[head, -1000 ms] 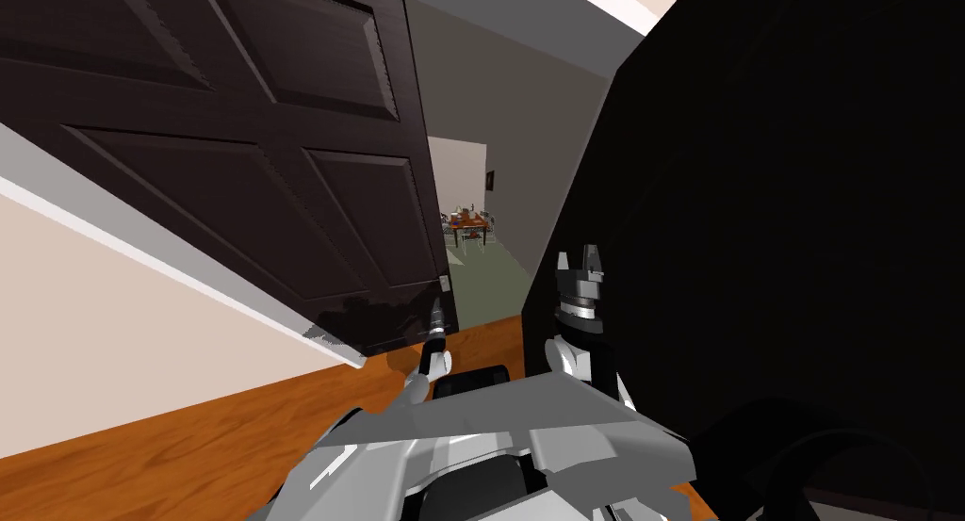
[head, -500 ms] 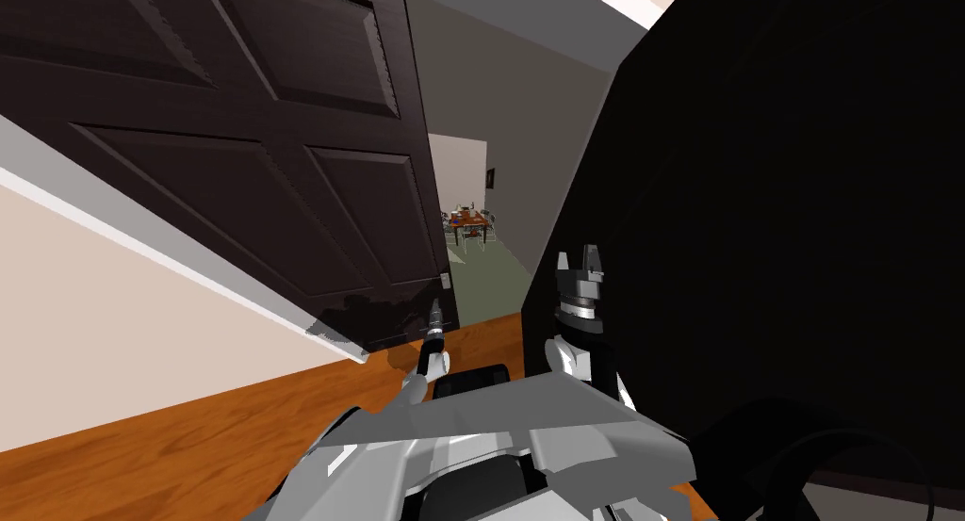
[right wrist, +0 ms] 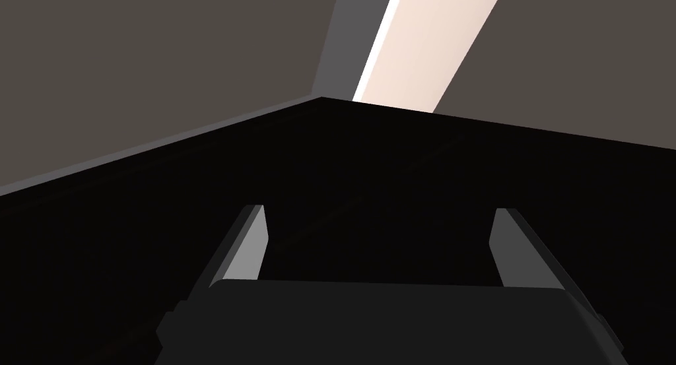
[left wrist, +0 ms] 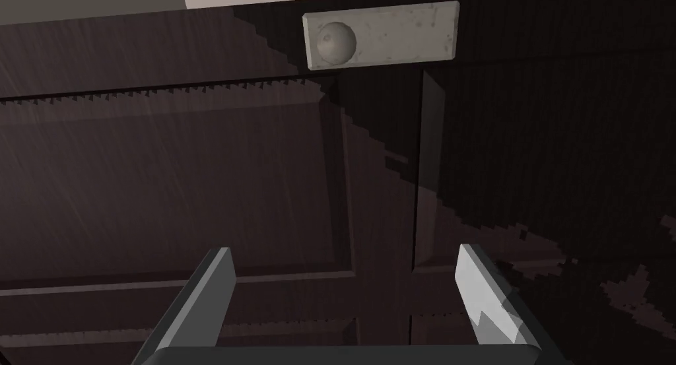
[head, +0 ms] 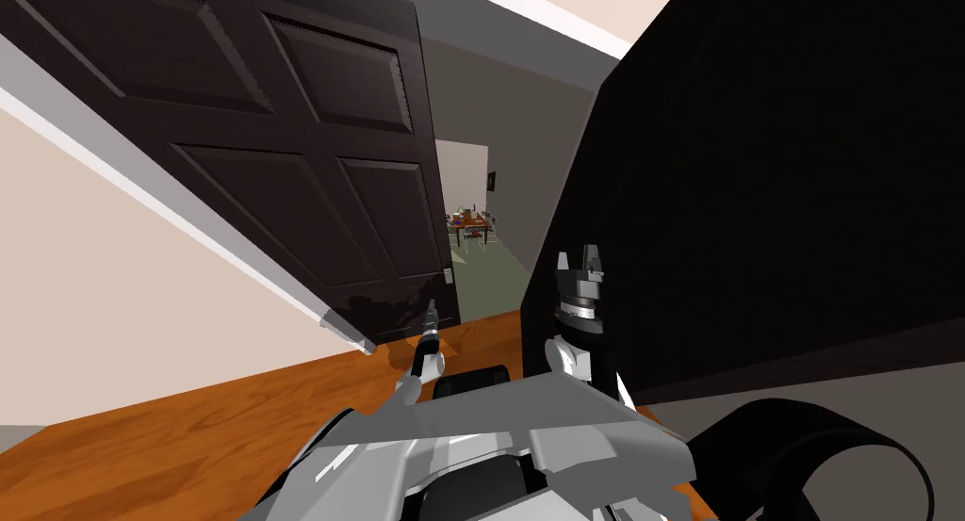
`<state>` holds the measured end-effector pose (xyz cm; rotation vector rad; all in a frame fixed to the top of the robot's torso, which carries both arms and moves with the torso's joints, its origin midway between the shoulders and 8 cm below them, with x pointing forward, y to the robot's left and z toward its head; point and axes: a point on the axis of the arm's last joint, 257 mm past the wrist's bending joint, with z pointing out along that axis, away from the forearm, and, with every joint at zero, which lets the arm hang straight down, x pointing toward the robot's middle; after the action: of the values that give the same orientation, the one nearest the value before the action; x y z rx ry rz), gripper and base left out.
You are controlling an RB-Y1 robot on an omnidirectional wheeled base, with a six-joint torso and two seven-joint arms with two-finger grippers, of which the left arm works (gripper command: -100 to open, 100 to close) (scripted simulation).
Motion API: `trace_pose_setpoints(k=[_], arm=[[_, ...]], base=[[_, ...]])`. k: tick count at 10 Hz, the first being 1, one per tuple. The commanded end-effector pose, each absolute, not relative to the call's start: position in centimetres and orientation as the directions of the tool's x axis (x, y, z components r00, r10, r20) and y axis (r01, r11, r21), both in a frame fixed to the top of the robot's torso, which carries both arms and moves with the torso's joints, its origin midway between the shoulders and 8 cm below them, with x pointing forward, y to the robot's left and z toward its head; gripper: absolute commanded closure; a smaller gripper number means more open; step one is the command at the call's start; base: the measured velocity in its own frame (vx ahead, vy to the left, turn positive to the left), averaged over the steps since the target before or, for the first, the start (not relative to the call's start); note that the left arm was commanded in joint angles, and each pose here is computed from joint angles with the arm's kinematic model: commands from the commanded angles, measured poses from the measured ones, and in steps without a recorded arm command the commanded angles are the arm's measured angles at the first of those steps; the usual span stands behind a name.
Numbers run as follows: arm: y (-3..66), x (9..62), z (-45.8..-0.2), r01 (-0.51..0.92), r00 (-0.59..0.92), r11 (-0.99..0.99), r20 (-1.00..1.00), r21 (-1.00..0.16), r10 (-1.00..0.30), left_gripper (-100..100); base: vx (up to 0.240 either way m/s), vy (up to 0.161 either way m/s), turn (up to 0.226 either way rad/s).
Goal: Pull the door open
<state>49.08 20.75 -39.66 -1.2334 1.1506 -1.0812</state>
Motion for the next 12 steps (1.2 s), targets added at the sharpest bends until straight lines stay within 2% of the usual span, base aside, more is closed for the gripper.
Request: trace_pose_setpoints(k=[1, 3, 4, 8, 12], arm=[[22.5, 49.2, -39.8, -0.019, 0.125, 0.069, -0.071, -0.997, -0.99, -100], [25.0, 49.3, -40.0, -0.029, 0.135, 0.087, -0.09, -0.996, -0.987, -100], [25.6, 49.5, -39.9, -0.027, 0.142, 0.079, -0.082, -0.997, -0.987, -100], [25.2, 49.6, -39.7, -0.018, 0.146, 0.059, -0.061, -0.998, -0.987, -100], [24.3, 49.8, -39.4, -0.008, 0.147, 0.032, -0.033, -0.999, -0.989, -100]], base=[[-0.14, 0.017, 0.047], [-0.121, 0.006, 0.008], [0.068, 0.017, -0.215], [0.174, 0.001, -0.085], [0.218, 0.0, -0.029]])
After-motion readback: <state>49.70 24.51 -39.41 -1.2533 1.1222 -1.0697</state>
